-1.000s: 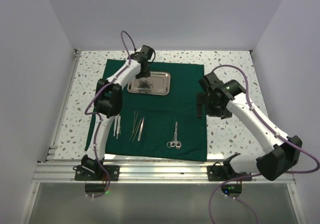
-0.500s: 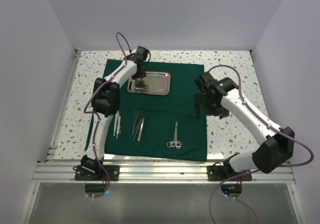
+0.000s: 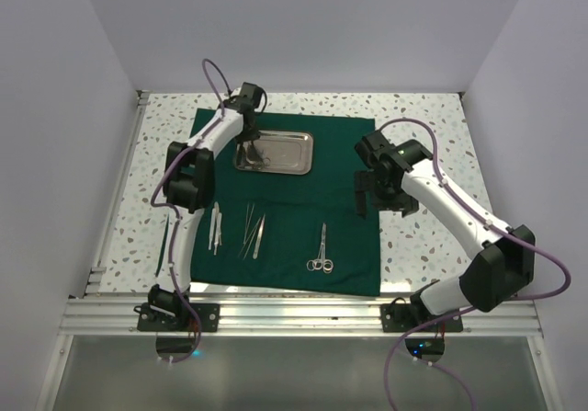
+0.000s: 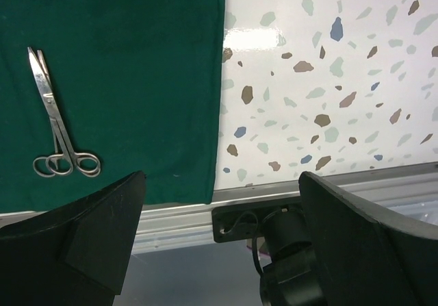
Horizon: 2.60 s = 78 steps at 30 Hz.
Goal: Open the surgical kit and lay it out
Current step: Pick up the medical item from the container, then place the medical item in the surgical kit.
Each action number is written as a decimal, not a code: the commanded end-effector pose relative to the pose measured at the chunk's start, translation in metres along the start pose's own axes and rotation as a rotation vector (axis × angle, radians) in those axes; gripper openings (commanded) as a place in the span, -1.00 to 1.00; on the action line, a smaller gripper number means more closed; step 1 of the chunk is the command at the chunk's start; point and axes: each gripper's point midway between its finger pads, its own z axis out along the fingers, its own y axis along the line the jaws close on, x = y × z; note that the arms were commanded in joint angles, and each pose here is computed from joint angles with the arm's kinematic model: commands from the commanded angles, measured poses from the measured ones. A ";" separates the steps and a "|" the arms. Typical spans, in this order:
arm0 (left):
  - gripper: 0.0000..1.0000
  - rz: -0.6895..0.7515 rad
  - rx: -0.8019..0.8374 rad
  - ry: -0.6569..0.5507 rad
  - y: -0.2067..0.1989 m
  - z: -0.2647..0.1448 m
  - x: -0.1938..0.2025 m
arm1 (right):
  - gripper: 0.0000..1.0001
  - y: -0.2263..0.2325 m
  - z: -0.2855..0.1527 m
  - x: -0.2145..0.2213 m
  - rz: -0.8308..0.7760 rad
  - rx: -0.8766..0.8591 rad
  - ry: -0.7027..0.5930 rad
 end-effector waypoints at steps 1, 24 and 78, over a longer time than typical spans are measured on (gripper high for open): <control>-0.28 -0.004 -0.021 0.032 0.013 0.018 0.008 | 0.97 0.002 -0.006 -0.015 0.002 -0.008 -0.040; -1.00 0.070 0.188 0.085 -0.019 0.012 0.012 | 0.97 0.004 -0.006 -0.023 0.009 -0.033 -0.058; -0.02 0.166 0.459 0.086 -0.156 -0.275 0.244 | 0.97 -0.044 -0.073 0.041 0.061 -0.195 -0.291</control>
